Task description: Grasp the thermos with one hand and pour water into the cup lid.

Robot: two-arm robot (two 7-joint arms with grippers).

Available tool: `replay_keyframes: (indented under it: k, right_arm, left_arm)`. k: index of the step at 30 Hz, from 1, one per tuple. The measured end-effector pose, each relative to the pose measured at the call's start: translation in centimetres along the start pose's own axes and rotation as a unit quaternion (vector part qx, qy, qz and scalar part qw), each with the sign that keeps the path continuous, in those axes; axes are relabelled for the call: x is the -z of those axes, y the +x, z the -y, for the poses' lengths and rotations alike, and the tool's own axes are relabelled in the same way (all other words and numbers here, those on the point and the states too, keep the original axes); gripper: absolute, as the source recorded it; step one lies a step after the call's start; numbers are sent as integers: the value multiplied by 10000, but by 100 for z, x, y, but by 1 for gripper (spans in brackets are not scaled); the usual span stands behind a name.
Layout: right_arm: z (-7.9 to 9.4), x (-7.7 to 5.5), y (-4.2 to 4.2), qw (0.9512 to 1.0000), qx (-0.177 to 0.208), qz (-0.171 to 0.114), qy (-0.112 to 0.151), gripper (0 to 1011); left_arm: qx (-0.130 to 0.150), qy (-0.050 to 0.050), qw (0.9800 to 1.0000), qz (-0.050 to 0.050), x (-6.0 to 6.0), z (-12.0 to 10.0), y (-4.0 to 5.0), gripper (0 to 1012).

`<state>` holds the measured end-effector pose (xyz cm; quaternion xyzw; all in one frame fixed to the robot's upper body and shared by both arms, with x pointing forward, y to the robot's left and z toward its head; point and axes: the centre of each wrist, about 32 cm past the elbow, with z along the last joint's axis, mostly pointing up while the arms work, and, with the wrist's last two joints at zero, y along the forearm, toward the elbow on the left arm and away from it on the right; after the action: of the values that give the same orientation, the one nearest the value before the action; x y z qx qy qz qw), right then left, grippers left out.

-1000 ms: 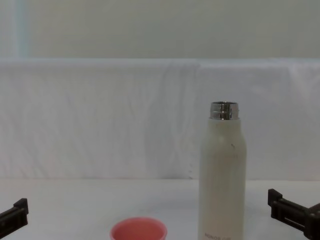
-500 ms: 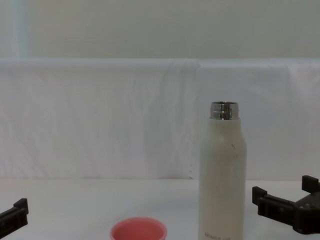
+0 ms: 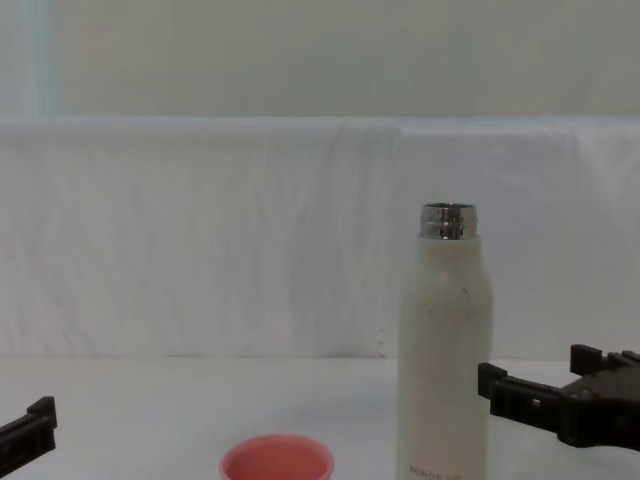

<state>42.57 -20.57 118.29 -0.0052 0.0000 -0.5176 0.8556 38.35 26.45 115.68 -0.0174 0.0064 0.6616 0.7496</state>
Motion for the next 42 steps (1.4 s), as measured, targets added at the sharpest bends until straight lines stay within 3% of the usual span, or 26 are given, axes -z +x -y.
replay_keyframes:
  k: [20, 42]
  right_arm:
    - [-278, -3, 91, 9998, -144, -138, -87, 1002]
    - [-496, -15, 91, 9996, -152, -147, -164, 1002]
  left_arm:
    - [0, 0, 10000, 0, 0, 0, 0, 1001]
    - [0, 0, 10000, 0, 0, 0, 0, 1001]
